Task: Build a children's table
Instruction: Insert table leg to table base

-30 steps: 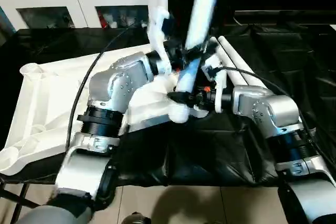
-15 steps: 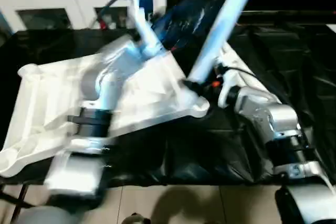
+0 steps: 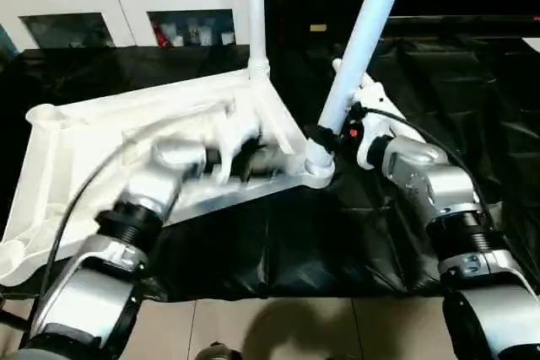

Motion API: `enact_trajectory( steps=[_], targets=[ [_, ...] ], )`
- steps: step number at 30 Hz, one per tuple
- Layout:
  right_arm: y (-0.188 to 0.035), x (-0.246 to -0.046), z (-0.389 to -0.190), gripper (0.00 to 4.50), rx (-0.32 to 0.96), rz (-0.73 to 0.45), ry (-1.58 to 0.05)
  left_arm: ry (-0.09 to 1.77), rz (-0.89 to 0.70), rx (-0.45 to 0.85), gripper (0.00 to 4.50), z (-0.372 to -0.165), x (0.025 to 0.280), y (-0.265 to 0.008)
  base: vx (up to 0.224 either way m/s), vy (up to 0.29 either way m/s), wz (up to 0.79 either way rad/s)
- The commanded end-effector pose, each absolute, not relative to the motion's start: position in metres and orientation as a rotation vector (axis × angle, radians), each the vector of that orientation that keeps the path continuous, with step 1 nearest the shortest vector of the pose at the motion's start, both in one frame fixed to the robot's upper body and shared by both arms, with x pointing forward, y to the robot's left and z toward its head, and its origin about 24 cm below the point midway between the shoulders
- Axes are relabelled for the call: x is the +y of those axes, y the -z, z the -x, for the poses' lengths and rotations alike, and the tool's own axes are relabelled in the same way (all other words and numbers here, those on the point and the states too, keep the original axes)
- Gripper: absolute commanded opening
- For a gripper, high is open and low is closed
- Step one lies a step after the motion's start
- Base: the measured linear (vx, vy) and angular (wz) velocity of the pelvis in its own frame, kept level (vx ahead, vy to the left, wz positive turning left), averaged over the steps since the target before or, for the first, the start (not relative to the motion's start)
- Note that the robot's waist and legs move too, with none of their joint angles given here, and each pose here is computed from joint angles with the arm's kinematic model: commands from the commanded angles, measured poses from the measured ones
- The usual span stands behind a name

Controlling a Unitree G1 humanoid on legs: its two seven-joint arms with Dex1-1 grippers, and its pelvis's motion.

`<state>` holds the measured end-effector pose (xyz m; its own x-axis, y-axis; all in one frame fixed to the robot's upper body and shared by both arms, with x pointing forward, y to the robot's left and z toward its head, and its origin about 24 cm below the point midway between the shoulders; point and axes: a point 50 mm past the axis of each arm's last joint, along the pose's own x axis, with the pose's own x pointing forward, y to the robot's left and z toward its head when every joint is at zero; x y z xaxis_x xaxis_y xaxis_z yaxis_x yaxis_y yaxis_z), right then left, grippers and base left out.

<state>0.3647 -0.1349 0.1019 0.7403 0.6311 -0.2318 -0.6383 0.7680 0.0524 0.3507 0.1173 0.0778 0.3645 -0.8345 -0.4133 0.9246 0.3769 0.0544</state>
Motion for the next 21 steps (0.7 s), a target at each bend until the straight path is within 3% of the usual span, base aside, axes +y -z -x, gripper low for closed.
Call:
enact_trajectory(
  steps=[1,13,15,16,21],
  targets=[
    [-0.112,-0.131,-0.369,1.88,0.204,0.048,-0.711,1.151,-0.343,0.367,2.22,-0.355,0.121,-0.076,0.0,0.0,0.0],
    [-0.11,-0.128,-0.368,1.88,0.22,0.058,-0.75,1.178,-0.365,0.424,1.15,-0.358,0.125,-0.065,0.0,0.0,0.0],
    [-0.11,-0.127,-0.368,1.88,0.225,0.06,-0.757,1.185,-0.367,0.429,1.15,-0.357,0.125,-0.064,0.0,0.0,0.0],
    [-0.11,-0.127,-0.367,1.88,0.23,0.062,-0.764,1.191,-0.368,0.434,0.88,-0.358,0.125,-0.064,0.0,0.0,0.0],
    [-0.108,-0.126,-0.365,1.88,0.258,0.07,-0.802,1.209,-0.375,0.454,0.43,-0.357,0.126,-0.063,0.0,0.0,0.0]
  ],
)
